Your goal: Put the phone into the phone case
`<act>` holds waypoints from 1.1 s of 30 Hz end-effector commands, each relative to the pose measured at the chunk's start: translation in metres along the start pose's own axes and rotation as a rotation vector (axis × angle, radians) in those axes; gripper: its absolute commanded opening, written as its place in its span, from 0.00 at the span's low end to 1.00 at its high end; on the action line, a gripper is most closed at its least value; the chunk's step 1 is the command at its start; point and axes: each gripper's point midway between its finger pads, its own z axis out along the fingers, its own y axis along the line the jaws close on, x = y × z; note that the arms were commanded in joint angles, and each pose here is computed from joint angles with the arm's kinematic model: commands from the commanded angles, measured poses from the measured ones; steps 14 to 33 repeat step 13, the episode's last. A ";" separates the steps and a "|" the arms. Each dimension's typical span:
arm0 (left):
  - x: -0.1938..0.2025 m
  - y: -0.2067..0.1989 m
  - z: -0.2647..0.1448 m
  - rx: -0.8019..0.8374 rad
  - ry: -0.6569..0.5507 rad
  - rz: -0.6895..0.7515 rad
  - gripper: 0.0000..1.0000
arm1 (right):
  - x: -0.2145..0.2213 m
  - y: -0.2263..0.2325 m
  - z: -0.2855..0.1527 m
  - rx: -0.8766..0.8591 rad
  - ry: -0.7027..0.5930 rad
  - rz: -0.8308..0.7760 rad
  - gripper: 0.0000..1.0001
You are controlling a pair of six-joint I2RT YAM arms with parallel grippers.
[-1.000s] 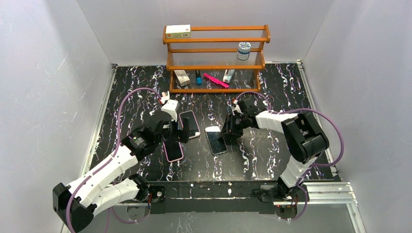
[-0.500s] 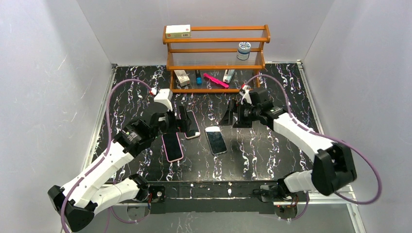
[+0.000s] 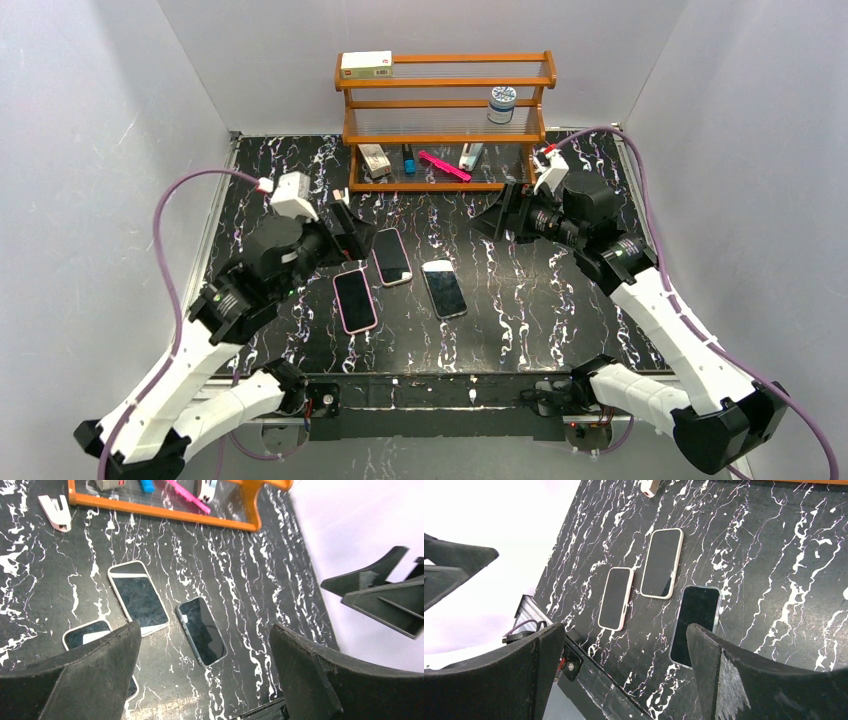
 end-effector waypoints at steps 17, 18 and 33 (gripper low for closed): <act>0.004 0.007 -0.017 0.045 -0.039 0.011 0.98 | 0.007 -0.002 0.007 -0.018 0.005 0.068 0.99; 0.004 0.007 -0.017 0.045 -0.039 0.011 0.98 | 0.007 -0.002 0.007 -0.018 0.005 0.068 0.99; 0.004 0.007 -0.017 0.045 -0.039 0.011 0.98 | 0.007 -0.002 0.007 -0.018 0.005 0.068 0.99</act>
